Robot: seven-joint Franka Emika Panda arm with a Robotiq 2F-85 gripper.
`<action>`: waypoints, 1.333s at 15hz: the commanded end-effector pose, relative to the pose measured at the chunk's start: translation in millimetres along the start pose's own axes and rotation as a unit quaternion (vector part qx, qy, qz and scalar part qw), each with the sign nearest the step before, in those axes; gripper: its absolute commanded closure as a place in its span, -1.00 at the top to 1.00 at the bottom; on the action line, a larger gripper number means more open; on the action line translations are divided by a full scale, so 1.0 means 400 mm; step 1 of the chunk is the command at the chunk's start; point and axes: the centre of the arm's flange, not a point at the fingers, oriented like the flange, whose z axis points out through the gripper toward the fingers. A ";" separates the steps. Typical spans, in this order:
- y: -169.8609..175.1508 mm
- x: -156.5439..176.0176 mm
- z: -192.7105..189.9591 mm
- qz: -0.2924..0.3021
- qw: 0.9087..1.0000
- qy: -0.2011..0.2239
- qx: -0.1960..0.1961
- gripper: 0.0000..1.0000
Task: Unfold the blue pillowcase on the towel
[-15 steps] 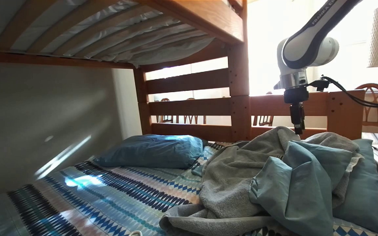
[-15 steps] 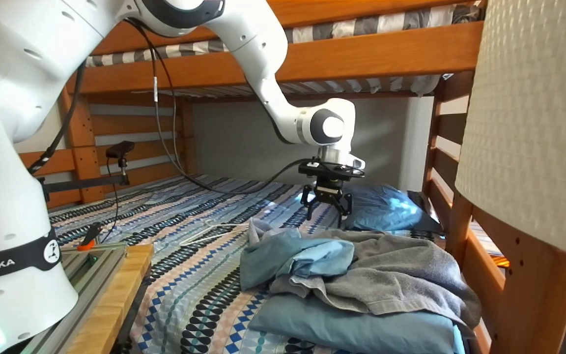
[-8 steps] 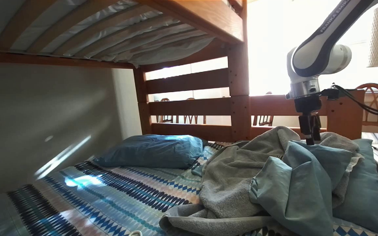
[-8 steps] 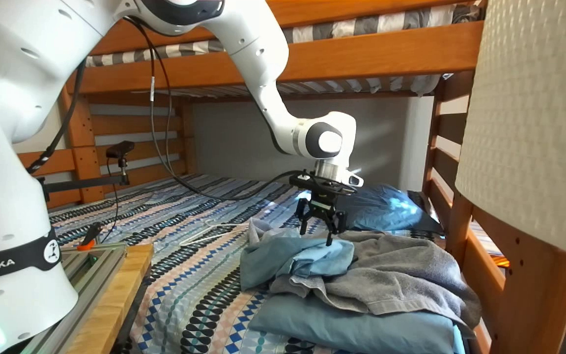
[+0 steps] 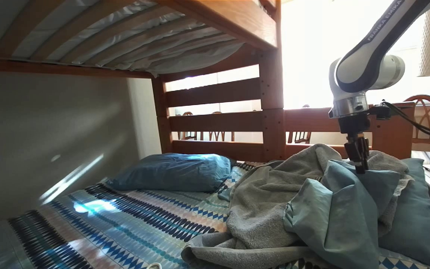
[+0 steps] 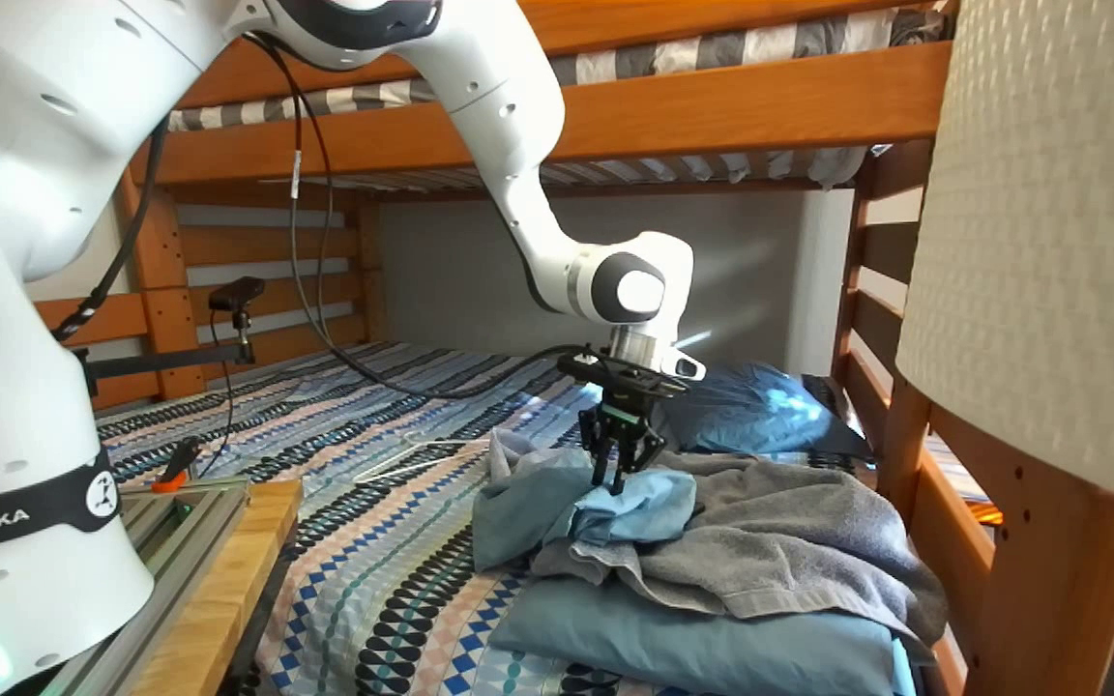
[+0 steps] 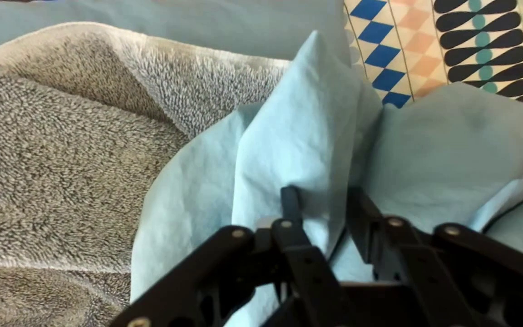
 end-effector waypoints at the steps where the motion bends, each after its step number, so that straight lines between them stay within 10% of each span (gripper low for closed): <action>1: -0.010 -0.026 0.000 0.014 1.000 0.008 0.008 -0.93; 6: -0.012 -0.041 -0.035 0.029 0.999 0.016 -0.006 -0.99; 11: -0.015 -0.125 -0.258 0.104 0.987 0.110 -0.055 -0.99; 20: -0.105 -0.369 -0.644 0.277 0.919 0.260 -0.111 -0.99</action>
